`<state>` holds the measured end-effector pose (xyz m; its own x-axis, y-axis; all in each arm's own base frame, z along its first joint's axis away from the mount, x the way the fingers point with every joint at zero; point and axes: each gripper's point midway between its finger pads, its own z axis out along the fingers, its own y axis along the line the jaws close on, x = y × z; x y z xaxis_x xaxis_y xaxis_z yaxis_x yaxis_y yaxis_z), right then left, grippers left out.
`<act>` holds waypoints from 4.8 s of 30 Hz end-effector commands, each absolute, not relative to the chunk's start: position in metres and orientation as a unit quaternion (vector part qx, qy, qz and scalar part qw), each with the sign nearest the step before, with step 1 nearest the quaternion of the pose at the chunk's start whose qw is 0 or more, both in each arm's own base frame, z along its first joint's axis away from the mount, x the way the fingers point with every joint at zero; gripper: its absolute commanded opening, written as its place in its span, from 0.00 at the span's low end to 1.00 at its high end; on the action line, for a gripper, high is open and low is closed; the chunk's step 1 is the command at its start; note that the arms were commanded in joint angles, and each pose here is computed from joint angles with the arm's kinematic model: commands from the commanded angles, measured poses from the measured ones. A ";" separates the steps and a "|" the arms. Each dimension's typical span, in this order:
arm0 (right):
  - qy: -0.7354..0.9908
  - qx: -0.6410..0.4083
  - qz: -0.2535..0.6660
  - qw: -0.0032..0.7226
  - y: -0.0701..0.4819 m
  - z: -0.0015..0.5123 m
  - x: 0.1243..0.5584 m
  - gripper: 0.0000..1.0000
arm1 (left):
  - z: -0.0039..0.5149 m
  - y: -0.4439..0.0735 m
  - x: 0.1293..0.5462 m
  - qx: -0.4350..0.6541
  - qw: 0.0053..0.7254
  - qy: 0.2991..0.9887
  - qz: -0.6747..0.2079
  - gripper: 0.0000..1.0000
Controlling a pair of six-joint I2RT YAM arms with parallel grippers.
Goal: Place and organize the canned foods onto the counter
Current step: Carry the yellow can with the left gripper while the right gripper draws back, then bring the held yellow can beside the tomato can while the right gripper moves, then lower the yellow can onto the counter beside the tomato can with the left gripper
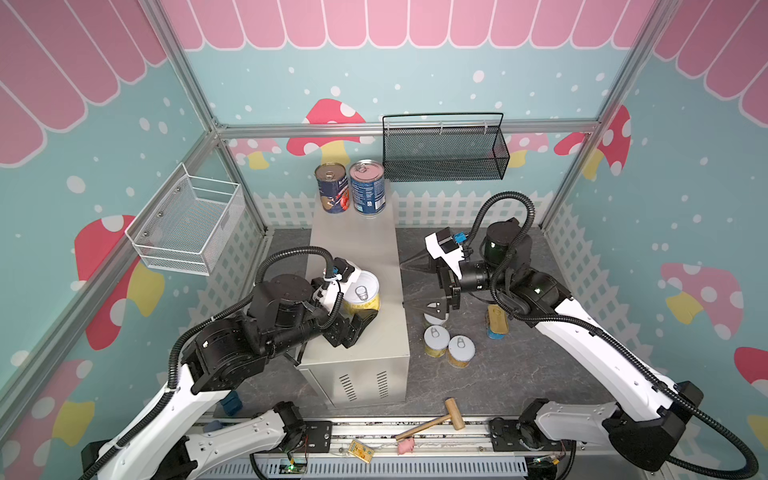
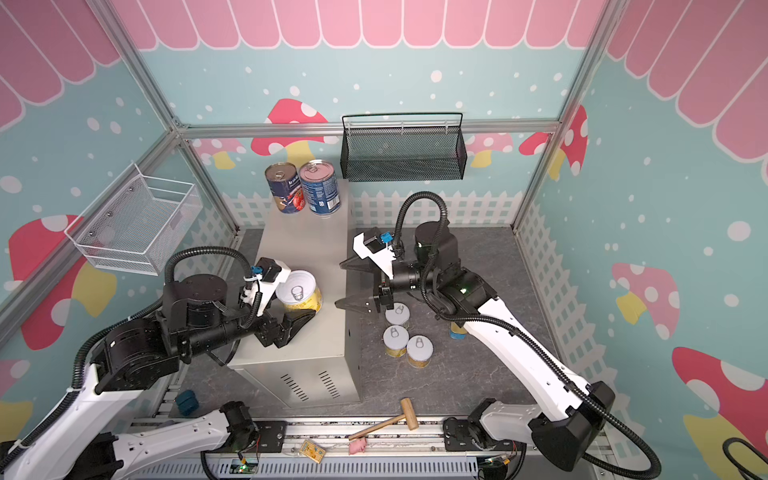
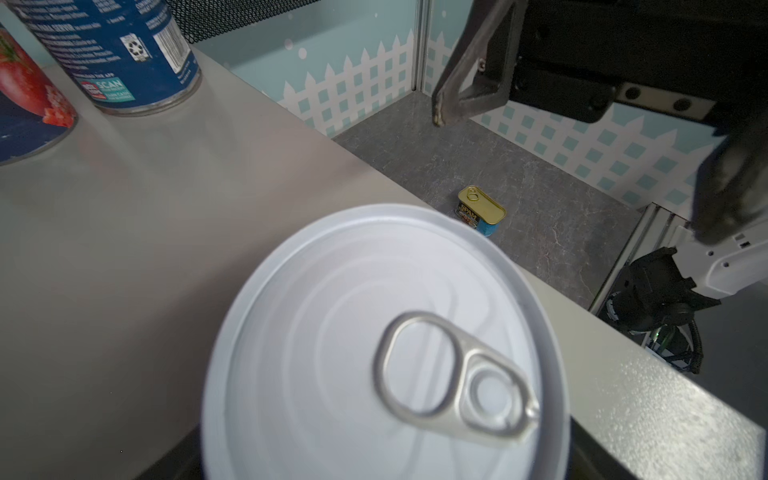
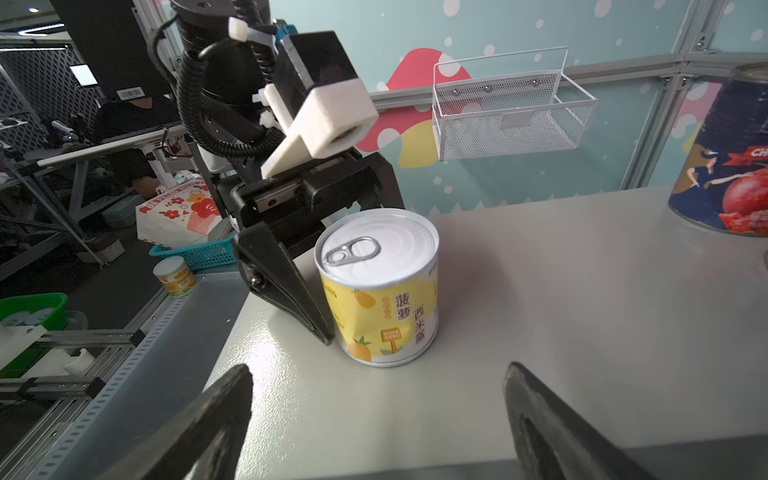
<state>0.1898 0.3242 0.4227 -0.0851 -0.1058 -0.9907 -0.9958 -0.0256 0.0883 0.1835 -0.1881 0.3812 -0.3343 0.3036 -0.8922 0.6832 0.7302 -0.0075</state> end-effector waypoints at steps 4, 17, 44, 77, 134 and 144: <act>0.538 -0.502 0.487 0.471 0.325 0.434 0.194 0.95 | 0.382 -0.185 0.187 0.297 0.496 0.792 -0.195 0.89; 0.547 -0.499 0.473 0.477 0.318 0.426 0.190 0.95 | 0.400 -0.184 0.190 0.291 0.522 0.778 -0.197 0.84; 0.688 -0.370 0.260 0.568 0.290 0.396 0.289 0.94 | 0.387 -0.135 0.301 0.209 0.555 0.790 -0.157 0.76; 0.666 -0.401 0.268 0.569 0.315 0.419 0.291 0.96 | 0.342 -0.103 0.381 0.157 0.566 0.801 -0.112 0.85; 0.683 -0.409 0.262 0.546 0.343 0.431 0.293 0.96 | 0.349 -0.099 0.375 0.293 0.543 0.753 -0.227 0.80; 0.678 -0.417 0.267 0.543 0.351 0.431 0.293 0.96 | 0.349 -0.097 0.382 0.281 0.551 0.752 -0.229 0.75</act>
<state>0.2938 0.3450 0.4262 -0.0837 -0.2724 -0.9585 -0.8474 0.5256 -0.0754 0.3772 -0.1010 0.3758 -0.1661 0.1530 -0.9742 0.6797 0.7335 -0.0007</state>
